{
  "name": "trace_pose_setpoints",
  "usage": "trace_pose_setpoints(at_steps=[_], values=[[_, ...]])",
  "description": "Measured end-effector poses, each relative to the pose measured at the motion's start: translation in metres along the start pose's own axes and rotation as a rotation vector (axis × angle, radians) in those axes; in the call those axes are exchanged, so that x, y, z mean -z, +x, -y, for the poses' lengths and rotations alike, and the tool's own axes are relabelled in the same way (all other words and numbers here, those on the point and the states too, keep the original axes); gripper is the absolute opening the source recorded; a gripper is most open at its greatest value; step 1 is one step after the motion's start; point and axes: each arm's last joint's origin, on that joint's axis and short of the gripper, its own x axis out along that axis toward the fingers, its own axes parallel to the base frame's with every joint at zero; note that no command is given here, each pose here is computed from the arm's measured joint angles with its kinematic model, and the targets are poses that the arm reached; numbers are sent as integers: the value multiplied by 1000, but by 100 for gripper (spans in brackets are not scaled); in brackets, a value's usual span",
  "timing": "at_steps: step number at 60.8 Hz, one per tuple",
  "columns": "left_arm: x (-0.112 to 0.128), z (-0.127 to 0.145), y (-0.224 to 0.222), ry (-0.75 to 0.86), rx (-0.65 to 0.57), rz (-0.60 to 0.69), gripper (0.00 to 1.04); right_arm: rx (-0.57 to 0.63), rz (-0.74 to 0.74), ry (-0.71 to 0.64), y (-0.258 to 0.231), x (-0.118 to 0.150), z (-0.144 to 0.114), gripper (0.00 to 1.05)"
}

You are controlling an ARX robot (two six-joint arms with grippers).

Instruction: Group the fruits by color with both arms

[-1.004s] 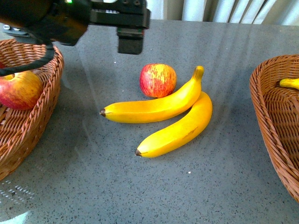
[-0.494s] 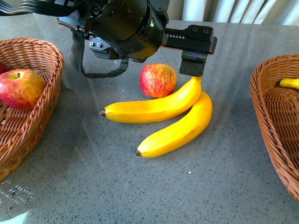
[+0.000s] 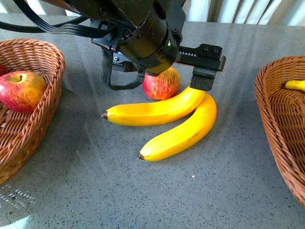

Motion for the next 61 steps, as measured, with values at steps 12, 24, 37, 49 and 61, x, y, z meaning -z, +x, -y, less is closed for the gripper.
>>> trace_pose_setpoints(at_steps=[12, 24, 37, 49, 61], values=[[-4, 3, 5, 9, 26, -1, 96, 0, 0, 0, 0, 0, 0, 96], [-8, 5, 13, 20, 22, 0, 96, 0, 0, 0, 0, 0, 0, 96], [-8, 2, 22, 15, -12, -7, 96, 0, 0, 0, 0, 0, 0, 96], [6, -2, 39, 3, -31, -69, 96, 0, 0, 0, 0, 0, 0, 96], [9, -2, 44, -1, -50, -81, 94, 0, 0, 0, 0, 0, 0, 96]])
